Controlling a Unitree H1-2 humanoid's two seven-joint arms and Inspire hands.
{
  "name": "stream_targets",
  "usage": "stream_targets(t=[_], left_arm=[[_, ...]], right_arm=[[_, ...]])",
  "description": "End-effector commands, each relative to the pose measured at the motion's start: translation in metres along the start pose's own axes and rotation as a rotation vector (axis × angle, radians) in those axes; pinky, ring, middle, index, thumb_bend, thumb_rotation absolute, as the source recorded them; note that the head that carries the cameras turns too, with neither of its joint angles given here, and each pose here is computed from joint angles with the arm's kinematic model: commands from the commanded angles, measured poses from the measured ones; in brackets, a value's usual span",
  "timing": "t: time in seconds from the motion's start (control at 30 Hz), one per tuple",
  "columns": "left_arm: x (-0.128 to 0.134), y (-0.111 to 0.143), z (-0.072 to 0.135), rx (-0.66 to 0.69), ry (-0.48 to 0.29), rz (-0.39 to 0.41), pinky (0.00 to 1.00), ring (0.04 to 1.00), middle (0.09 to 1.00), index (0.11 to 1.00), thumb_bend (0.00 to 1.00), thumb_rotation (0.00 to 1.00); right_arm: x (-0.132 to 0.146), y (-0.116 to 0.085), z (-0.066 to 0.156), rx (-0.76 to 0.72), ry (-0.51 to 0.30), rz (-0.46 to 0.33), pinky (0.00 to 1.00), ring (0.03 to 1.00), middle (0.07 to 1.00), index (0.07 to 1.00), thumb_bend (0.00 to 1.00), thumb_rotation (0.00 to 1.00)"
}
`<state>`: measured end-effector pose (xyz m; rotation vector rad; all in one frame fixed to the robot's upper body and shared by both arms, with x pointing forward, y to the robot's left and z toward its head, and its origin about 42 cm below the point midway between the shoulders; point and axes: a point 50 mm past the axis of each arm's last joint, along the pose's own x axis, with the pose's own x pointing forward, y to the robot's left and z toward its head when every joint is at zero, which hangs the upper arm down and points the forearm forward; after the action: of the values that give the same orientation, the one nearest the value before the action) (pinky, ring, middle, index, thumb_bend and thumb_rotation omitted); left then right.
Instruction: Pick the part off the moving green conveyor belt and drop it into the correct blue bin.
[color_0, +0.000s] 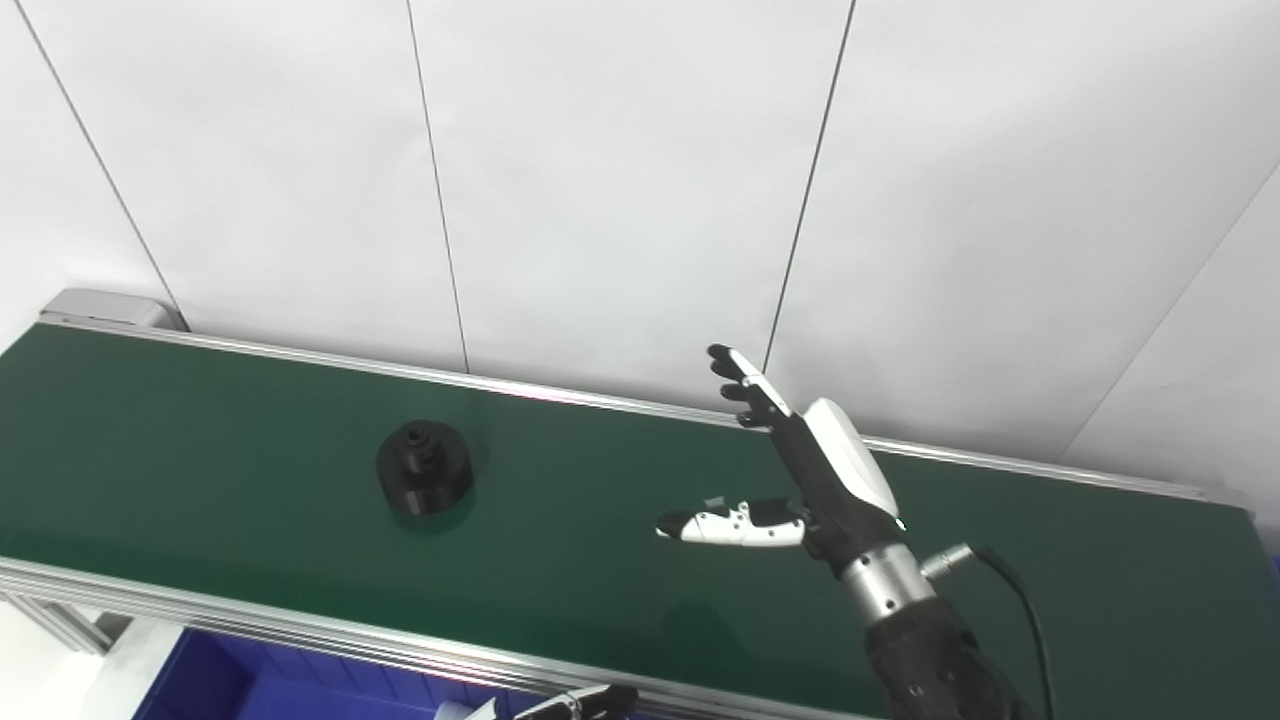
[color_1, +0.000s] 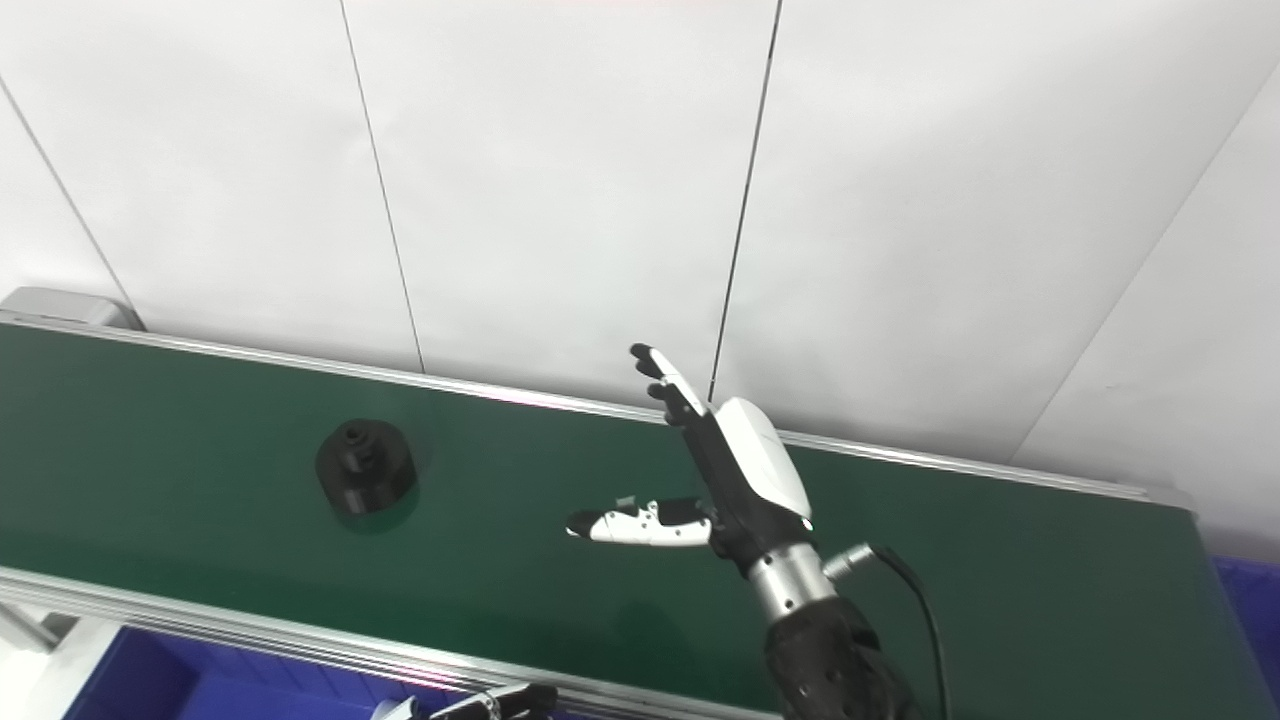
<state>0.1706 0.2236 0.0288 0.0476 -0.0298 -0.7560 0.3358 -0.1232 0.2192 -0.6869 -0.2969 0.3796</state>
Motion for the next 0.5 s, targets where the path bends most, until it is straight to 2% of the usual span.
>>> stream_targets(t=[0.0,0.3,0.47], left_arm=[[0.0,0.0,0.01,0.02,-0.067,0.009,0.83,0.889,0.919,0.888,0.81,0.49],[-0.01,-0.007,0.011,0.008,-0.069,0.005,0.84,0.901,0.928,0.895,0.82,0.51],[-0.015,-0.013,0.008,-0.009,-0.055,-0.004,0.84,0.915,0.944,0.909,0.81,0.52]], right_arm=[[0.016,-0.006,0.016,-0.011,-0.036,-0.025,0.79,0.88,0.926,0.955,0.92,0.4],[0.048,0.004,0.011,-0.052,-0.021,0.044,0.78,0.881,0.924,0.964,0.93,0.45],[0.065,0.011,0.011,-0.084,0.009,0.098,0.83,0.901,0.939,0.972,0.92,0.45]])
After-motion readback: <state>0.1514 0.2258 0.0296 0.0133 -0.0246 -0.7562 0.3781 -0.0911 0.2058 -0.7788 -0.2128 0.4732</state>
